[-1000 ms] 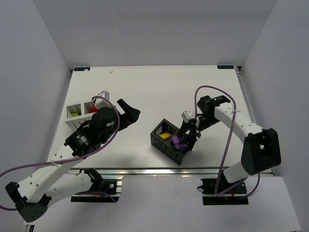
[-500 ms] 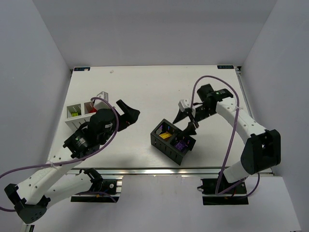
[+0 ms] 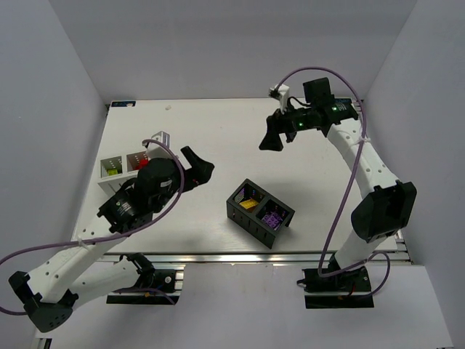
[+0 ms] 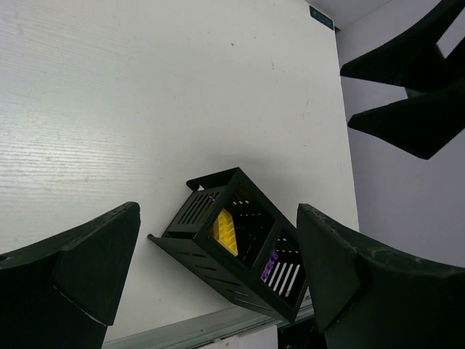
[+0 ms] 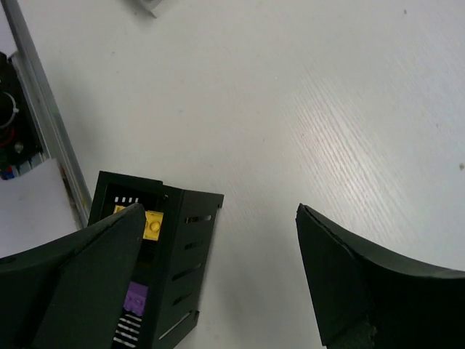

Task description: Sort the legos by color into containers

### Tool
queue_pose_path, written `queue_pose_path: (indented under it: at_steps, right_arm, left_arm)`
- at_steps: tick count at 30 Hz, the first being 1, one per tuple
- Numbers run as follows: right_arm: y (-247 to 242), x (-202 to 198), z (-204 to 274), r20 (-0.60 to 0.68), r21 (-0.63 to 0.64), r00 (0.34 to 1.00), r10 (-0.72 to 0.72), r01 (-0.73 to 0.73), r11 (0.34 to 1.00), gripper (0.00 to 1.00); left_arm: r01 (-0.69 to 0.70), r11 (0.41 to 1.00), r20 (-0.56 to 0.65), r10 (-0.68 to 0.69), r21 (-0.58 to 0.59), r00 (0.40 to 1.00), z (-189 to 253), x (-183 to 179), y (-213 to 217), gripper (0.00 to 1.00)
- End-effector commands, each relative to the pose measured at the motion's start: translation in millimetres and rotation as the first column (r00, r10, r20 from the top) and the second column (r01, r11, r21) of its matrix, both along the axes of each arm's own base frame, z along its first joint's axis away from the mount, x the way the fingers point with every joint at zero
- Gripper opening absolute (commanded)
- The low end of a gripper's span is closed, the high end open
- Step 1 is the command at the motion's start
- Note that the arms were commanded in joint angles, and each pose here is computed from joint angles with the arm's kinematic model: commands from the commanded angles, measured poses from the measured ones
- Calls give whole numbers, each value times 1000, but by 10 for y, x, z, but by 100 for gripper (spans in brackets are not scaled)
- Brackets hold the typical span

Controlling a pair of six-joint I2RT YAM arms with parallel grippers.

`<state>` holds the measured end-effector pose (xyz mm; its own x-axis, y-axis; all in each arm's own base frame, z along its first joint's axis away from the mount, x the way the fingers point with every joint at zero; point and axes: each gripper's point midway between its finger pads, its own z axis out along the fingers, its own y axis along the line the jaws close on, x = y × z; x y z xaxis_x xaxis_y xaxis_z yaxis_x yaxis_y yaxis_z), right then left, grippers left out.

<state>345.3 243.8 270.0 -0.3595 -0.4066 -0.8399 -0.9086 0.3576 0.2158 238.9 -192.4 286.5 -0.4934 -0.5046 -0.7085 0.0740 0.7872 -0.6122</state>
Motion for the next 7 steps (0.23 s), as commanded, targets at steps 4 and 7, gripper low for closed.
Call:
queue_pose_path:
  at_steps: [4,7]
  right_arm:
    - [-183,107,261,-30,56,983,-179,180,982,89]
    - [-271,155,193,5,72,970,-243,242,968,89]
  left_arm:
    - [45,999,50,-46,20,998,201,25,-66,98]
    - [50,999,58,-51,17,997,214,26,-77,98]
